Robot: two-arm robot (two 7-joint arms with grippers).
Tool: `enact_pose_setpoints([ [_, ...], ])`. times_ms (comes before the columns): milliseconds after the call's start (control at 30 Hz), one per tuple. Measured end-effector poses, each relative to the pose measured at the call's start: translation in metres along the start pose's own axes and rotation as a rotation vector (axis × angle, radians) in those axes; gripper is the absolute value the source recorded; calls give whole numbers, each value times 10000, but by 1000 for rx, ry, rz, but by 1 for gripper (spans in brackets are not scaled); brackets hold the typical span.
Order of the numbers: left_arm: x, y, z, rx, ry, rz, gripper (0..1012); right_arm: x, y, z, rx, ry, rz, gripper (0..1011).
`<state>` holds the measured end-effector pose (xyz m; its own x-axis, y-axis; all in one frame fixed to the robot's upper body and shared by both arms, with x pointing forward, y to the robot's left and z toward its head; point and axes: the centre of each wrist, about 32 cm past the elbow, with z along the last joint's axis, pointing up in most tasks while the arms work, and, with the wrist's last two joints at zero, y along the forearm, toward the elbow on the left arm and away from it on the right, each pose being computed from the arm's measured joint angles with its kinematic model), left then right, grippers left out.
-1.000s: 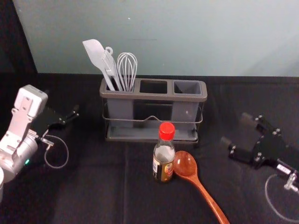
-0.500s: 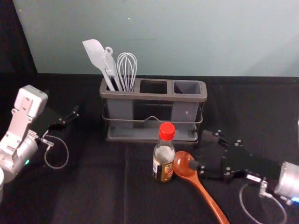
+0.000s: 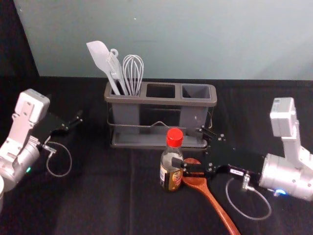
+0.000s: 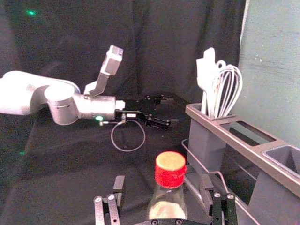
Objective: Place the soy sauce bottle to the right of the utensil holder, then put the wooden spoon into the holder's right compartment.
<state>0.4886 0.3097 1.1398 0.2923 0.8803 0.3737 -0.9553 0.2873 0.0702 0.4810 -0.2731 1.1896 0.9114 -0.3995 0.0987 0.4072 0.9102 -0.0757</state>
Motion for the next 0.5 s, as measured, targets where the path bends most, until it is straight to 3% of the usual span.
enact_pose_setpoints([
  [500,0,0,0,0,0,0,1005,134,273,-21,11,57,6,1003],
])
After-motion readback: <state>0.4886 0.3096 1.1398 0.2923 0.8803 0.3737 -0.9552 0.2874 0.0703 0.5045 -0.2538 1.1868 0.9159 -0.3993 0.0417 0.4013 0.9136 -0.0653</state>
